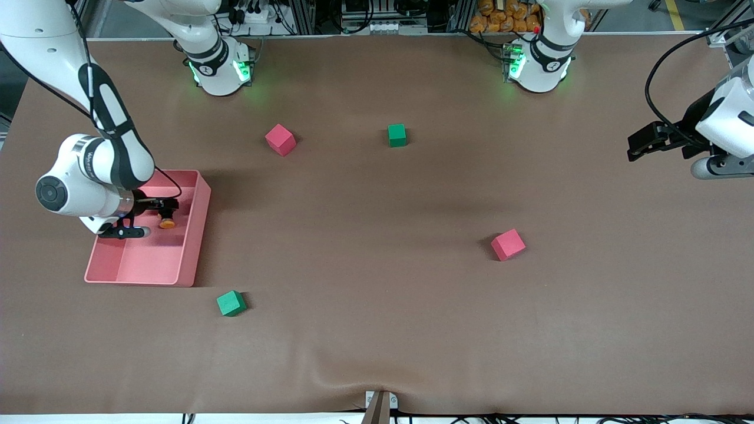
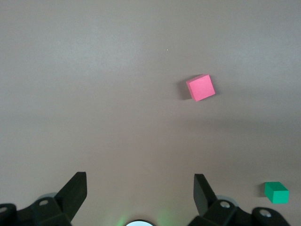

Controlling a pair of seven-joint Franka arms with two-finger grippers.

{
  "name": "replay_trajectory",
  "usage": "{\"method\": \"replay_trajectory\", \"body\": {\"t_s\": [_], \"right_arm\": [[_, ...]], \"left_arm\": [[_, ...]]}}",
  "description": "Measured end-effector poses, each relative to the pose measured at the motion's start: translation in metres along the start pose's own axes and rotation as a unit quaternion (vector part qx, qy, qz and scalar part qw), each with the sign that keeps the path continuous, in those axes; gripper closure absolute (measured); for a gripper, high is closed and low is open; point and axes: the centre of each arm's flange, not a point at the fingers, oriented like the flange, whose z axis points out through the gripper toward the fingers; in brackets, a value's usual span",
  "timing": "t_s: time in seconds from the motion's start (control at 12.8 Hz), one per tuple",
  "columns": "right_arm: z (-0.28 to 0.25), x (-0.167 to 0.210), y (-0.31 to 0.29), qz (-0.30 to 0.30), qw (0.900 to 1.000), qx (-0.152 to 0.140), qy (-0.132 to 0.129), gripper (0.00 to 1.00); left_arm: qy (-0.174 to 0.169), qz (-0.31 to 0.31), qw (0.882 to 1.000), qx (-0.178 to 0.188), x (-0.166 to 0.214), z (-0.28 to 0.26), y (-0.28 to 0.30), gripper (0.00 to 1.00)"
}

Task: Place and upright button with both arms
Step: 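Close the right gripper on the button base and lift it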

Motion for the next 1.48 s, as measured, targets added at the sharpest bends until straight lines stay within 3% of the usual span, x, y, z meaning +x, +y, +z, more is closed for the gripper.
{"method": "replay_trajectory", "body": {"t_s": [0.47, 0.7, 1.09, 1.17, 1.25, 1.33, 1.48], "right_arm": [[0.018, 0.001, 0.002, -0.01, 1.0, 0.01, -0.007, 0.0], [0.019, 0.001, 0.004, -0.015, 1.0, 0.009, -0.005, 0.31], [0.02, 0.001, 0.004, -0.02, 1.0, 0.01, -0.006, 0.32], [0.02, 0.001, 0.004, -0.02, 1.0, 0.01, -0.006, 0.35], [0.019, 0.001, 0.003, -0.021, 1.0, 0.012, -0.006, 0.45], [0.019, 0.001, 0.003, -0.021, 1.0, 0.012, -0.006, 0.45], [0.021, 0.001, 0.003, -0.021, 1.0, 0.012, -0.007, 0.28]], "left_arm": [[0.0, -0.004, 1.0, 0.0, 0.001, 0.0, -0.004, 0.0], [0.0, -0.005, 1.0, 0.0, 0.001, 0.0, -0.005, 0.0], [-0.001, -0.003, 1.0, 0.0, 0.001, 0.001, -0.004, 0.0], [-0.003, -0.002, 1.0, 0.0, 0.002, 0.003, -0.002, 0.0], [-0.005, -0.001, 1.0, 0.0, 0.003, 0.005, -0.001, 0.0], [-0.006, 0.0, 1.0, 0.0, 0.004, 0.007, 0.0, 0.0], [-0.008, 0.001, 1.0, 0.001, 0.005, 0.009, 0.001, 0.0]]}}
